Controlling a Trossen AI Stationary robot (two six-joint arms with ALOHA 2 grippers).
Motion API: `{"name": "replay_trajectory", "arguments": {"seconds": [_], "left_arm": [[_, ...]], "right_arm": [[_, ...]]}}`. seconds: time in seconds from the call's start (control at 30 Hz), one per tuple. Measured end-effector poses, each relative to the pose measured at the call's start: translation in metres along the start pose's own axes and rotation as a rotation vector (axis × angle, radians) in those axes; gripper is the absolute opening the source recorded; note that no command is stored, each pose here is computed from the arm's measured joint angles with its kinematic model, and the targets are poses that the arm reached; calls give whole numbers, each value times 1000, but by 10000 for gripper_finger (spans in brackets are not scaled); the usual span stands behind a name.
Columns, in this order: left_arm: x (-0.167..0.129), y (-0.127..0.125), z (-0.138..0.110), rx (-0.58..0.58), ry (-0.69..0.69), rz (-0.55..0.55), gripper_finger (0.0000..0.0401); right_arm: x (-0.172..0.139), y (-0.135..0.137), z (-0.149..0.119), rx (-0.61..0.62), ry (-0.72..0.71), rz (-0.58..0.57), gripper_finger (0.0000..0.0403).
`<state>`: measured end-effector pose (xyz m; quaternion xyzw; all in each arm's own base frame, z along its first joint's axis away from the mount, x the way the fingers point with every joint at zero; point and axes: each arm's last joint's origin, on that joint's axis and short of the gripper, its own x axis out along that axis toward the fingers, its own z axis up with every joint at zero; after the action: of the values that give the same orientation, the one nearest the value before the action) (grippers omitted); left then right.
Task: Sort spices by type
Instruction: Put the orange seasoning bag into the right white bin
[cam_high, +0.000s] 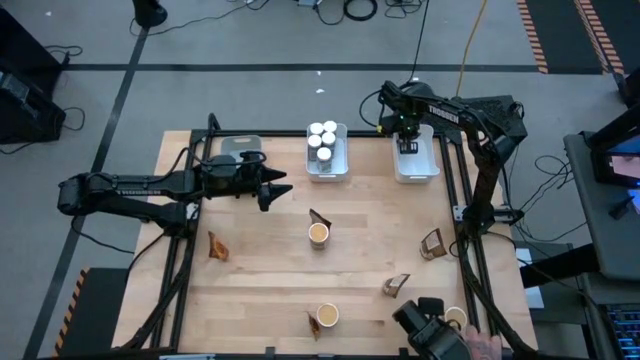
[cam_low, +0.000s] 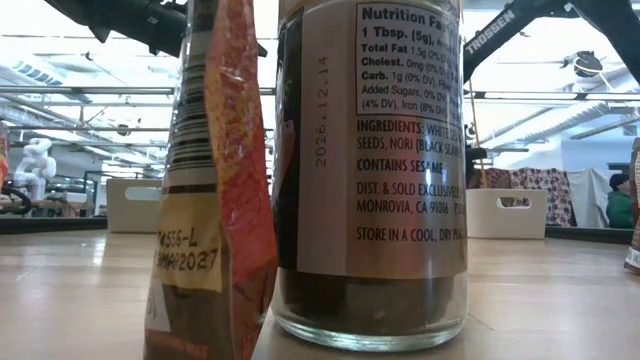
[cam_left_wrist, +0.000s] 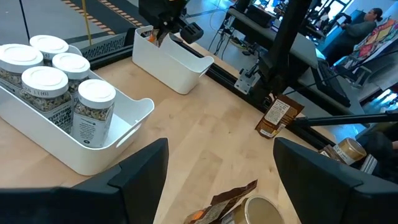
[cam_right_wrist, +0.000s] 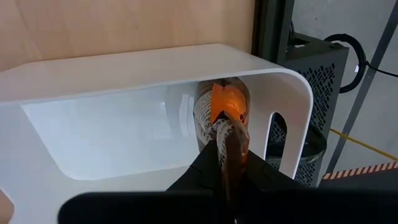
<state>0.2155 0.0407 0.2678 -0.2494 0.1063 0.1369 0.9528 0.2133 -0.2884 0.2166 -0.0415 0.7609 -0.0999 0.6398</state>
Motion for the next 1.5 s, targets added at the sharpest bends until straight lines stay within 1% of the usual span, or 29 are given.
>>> {"name": "replay_trajectory", "arguments": {"seconds": [0.37,0.47,0.57,0.8,0.93,1.07,1.23,1.3,1.4,1.5], "left_arm": [[0,0,0,0,0,0,292],[0,0,0,0,0,0,292],[0,0,0,0,0,0,292],[0,0,0,-1,0,0,292],[0,0,0,-1,0,0,292],[0,0,0,-1,0,0,292],[0,0,0,-1,-1,0,292],[0,0,0,-1,0,-1,292],[0,0,0,-1,-1,-1,292],[0,0,0,0,-1,-1,292]], "right_arm": [[0,0,0,10,-2,-3,9],[0,0,0,3,3,1,20],[0,0,0,2,11,-7,46],[0,-1,-1,0,42,-36,130],[-3,-1,-2,2,42,-47,168],[-13,0,-6,8,49,-92,190],[-31,2,-15,37,23,-136,200],[-42,5,-19,69,14,-164,201],[-63,12,-27,128,1,-237,201],[-87,24,-36,193,-47,-283,201]]}}
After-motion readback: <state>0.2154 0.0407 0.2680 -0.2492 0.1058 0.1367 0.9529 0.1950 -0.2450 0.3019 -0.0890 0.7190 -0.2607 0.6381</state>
